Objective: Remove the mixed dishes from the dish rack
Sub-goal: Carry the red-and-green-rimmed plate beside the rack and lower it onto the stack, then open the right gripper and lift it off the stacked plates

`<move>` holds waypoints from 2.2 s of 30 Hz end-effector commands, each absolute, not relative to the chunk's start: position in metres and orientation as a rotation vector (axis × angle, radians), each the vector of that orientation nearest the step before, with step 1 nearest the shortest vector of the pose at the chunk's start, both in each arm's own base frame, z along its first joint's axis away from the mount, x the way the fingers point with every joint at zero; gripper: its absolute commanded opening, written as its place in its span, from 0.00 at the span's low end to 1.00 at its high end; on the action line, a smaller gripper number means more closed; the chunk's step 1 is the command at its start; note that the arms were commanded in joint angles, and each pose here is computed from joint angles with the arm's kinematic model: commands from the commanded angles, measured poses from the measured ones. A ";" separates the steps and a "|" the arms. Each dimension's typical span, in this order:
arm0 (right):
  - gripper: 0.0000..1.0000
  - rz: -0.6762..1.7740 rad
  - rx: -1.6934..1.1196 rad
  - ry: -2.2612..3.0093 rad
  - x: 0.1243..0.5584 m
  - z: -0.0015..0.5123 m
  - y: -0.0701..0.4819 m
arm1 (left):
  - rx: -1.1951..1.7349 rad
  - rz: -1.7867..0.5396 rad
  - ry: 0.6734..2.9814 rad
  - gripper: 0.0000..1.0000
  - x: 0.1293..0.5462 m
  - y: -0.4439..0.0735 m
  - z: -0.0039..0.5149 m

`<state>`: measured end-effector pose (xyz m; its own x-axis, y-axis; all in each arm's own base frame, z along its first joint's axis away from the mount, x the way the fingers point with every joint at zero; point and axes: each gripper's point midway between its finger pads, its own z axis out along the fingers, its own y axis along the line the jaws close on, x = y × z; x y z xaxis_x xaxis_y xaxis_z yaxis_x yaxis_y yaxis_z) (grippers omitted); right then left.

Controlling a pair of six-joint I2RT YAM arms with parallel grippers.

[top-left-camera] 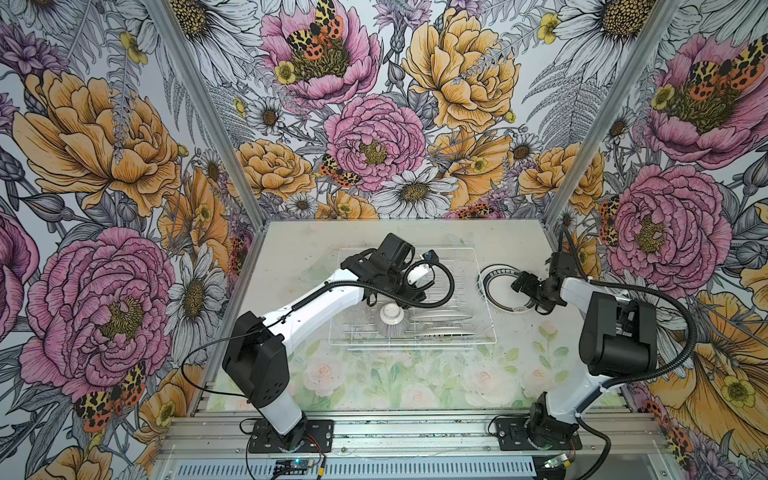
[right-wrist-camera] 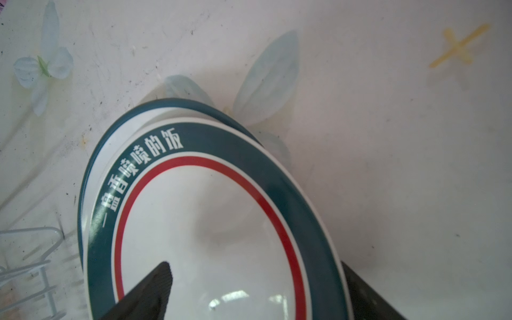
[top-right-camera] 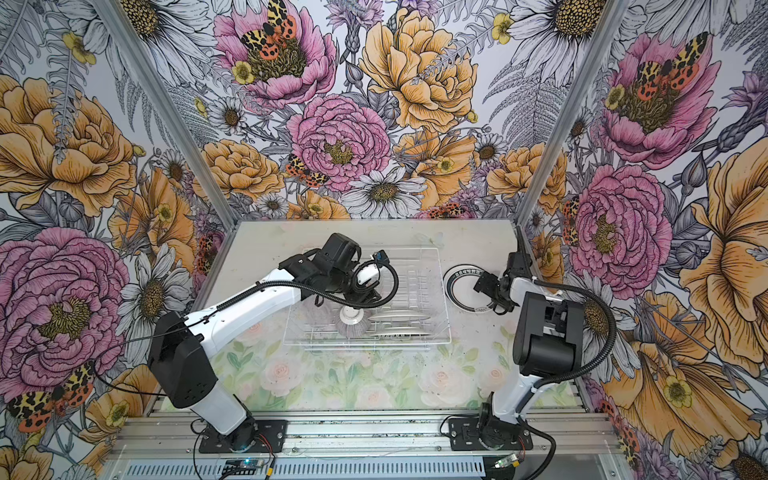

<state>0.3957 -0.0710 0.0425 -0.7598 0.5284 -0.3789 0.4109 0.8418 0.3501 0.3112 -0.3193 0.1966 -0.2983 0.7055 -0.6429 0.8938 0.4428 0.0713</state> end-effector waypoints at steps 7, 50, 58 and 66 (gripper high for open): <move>0.99 0.267 0.696 2.525 0.420 0.048 -0.075 | 1.367 -0.352 2.091 0.68 0.313 -0.317 0.191; 1.00 0.181 0.724 2.579 0.446 0.028 -0.071 | 1.397 -0.362 2.095 0.68 0.305 -0.318 0.187; 0.99 0.157 0.748 2.554 0.440 0.037 -0.081 | 1.466 -0.380 2.030 0.68 0.290 -0.331 0.195; 0.99 0.161 0.726 2.458 0.426 0.082 -0.101 | 1.525 -0.427 1.976 0.63 0.274 -0.345 0.209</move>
